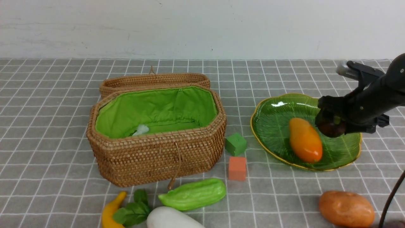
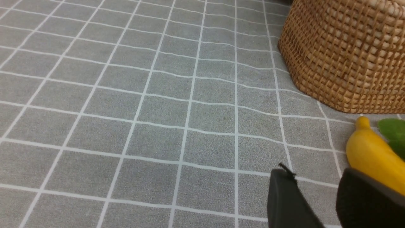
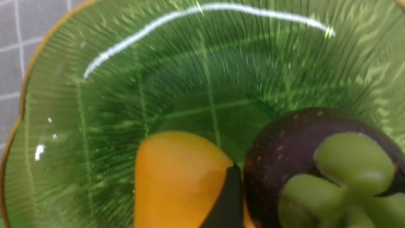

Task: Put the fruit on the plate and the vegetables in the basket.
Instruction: Use the right arm to grab a mangosteen and put it into the right plate, then use the right arm to grab a potato and put it into the left basket

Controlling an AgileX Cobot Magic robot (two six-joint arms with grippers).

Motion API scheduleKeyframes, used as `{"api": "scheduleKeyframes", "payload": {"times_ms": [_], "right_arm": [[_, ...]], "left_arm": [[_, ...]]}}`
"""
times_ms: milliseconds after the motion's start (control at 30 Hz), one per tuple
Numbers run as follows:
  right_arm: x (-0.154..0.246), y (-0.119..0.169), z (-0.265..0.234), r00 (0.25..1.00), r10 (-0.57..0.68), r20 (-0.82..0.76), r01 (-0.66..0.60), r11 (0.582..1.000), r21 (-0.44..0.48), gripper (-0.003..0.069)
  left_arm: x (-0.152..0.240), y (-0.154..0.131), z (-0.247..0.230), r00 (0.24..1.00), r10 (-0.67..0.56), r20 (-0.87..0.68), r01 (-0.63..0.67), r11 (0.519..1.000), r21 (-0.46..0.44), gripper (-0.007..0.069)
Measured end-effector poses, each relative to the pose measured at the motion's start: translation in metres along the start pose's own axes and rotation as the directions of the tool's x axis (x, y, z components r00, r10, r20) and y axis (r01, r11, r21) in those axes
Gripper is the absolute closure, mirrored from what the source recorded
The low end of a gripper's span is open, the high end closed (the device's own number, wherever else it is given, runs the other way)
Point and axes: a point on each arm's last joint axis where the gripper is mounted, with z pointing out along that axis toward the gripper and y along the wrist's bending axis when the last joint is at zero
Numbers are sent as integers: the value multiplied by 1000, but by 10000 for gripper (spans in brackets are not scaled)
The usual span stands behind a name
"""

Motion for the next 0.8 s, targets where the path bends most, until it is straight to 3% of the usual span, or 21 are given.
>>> {"api": "scheduleKeyframes", "payload": {"times_ms": [100,367,600,700,767,800], "right_arm": [[0,0,-3,1000,-12,-14,13,1000,7,-20],[6,8,-59,991,-82,-103,83,997,2,37],[52,32,-115,979,-157,-126,153,987,-46,67],[105,58,-133,857,-480,-188,466,877,-115,67],[129,70,-138,707,-675,-210,656,737,-163,67],[131,71,-139,692,-690,-211,670,723,-166,67]], "left_arm": [[0,0,0,1000,0,0,0,1000,0,386],[0,0,0,1000,0,0,0,1000,0,386],[0,0,0,1000,0,0,0,1000,0,386],[0,0,0,1000,0,0,0,1000,0,386],[0,0,0,1000,0,0,0,1000,0,386],[0,0,0,1000,0,0,0,1000,0,386]]}}
